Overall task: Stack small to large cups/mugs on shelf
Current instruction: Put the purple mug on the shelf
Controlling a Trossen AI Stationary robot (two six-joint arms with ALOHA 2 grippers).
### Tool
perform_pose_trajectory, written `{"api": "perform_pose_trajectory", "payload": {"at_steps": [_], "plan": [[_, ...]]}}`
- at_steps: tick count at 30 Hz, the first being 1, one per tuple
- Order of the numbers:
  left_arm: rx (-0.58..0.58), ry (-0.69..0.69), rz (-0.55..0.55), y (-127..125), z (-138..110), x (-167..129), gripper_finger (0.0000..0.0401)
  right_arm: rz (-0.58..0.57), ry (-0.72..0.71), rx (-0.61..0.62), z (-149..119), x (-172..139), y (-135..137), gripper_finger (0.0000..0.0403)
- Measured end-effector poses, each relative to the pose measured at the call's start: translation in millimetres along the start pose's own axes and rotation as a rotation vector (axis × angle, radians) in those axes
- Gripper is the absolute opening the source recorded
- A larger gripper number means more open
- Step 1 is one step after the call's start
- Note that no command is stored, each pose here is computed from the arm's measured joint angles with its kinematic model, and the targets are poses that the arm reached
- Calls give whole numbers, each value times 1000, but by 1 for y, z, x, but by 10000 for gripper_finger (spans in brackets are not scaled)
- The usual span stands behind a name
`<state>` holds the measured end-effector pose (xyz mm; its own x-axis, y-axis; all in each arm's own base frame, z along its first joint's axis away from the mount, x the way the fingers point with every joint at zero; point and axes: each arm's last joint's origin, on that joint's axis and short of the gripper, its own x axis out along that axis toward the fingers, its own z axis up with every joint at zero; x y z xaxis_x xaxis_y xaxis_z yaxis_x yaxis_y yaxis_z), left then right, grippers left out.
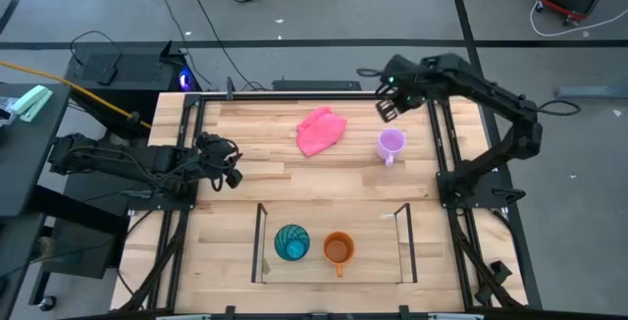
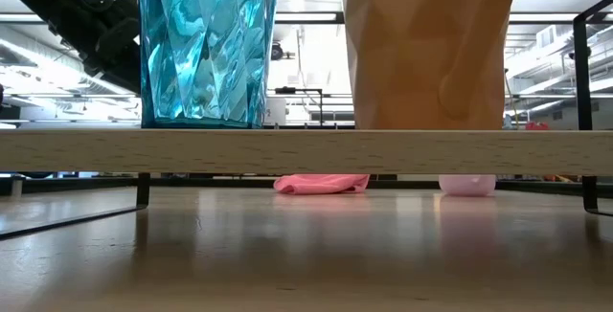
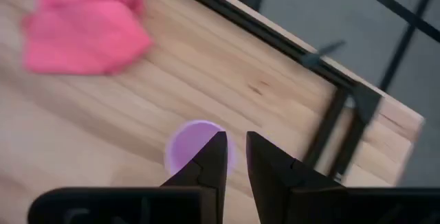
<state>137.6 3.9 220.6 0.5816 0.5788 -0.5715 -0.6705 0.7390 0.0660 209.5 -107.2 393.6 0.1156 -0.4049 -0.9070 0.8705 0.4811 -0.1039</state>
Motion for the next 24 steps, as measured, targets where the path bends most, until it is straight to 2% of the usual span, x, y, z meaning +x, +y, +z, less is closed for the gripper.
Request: {"api": "perform_pose_trajectory", "payload": {"at_steps": [5, 10, 14, 19, 24], "plan": [[27, -1, 0, 0, 0, 0, 107, -46, 108, -13, 1, 29, -15, 64], [28, -1, 0, 0, 0, 0, 107, -57, 268, -110, -16, 78, -16, 65], [23, -6, -3, 0, 1, 0, 107, -71, 354, -149, -30, 105, -17, 64], [14, -17, -10, -1, 2, 0, 107, -56, 378, -188, -41, 131, -18, 68], [14, -17, -9, -1, 2, 0, 107, -18, 346, -193, -40, 141, -18, 74]]}}
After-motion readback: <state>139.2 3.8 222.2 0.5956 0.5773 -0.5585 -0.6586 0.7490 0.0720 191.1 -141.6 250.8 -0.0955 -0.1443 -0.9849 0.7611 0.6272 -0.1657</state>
